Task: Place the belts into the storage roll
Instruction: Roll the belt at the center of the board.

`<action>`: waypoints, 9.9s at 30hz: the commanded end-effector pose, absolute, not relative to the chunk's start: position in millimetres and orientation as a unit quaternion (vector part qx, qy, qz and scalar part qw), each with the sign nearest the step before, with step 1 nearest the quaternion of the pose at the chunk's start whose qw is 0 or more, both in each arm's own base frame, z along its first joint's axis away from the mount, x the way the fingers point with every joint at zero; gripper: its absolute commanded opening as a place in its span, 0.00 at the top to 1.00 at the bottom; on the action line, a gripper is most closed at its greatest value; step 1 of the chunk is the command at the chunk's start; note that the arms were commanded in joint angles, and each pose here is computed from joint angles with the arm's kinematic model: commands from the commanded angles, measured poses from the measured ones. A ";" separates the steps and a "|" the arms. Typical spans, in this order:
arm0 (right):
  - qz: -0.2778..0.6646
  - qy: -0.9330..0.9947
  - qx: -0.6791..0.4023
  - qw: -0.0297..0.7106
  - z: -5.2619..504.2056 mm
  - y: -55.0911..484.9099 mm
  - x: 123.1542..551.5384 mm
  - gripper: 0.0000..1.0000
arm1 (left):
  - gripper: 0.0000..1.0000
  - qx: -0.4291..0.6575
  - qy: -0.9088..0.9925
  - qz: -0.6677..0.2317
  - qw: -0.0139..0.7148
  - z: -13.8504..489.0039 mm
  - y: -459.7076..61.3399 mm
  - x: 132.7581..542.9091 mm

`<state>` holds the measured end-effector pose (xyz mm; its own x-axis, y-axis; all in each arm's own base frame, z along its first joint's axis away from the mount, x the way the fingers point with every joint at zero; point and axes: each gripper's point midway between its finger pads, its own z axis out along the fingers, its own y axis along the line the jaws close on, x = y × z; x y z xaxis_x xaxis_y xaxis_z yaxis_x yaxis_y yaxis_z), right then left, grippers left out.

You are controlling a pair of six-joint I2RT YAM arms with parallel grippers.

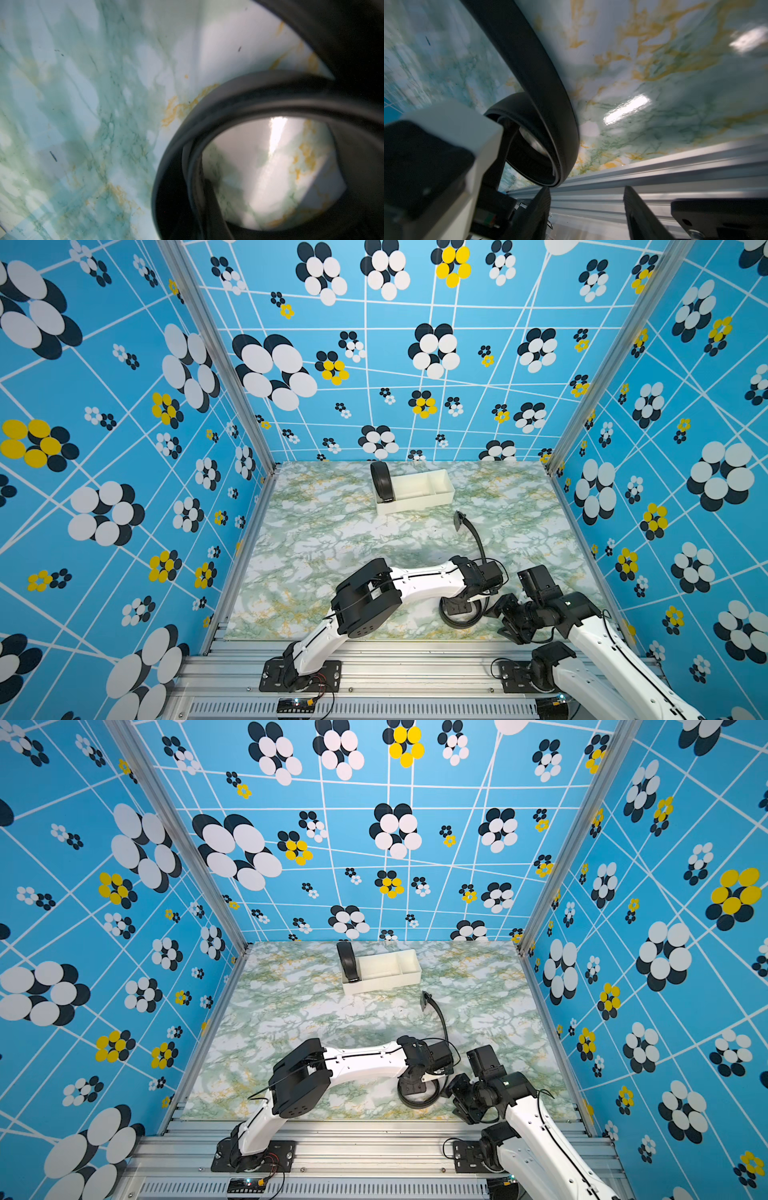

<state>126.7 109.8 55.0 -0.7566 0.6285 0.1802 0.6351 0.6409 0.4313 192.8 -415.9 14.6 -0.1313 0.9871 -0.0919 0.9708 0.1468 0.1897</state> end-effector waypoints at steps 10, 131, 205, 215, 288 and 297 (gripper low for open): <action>-0.232 -0.911 -0.342 0.008 30.2 123.3 141.7 0.41 | 1.00 0.648 0.762 0.002 0.019 -51.6 -405.8 157.6; -0.128 -0.942 -0.303 0.070 20.8 101.3 161.0 1.00 | 0.34 0.078 0.969 -0.126 0.196 -16.4 -425.5 470.7; -0.062 -0.943 -0.318 0.080 4.9 208.5 301.5 1.00 | 0.80 0.159 0.969 -0.162 0.097 11.3 -418.3 189.6; -0.068 -0.954 -0.276 0.093 4.9 210.4 294.8 1.00 | 0.32 0.209 0.936 -0.264 0.100 33.6 -469.8 188.3; -0.166 -0.859 -0.480 0.066 83.4 198.3 221.5 0.54 | 0.90 0.184 0.978 -0.035 0.095 8.6 -280.5 359.4; -0.168 -0.838 -0.512 0.081 57.3 224.8 234.1 0.47 | 0.85 0.191 0.976 -0.026 0.104 12.6 -275.9 355.0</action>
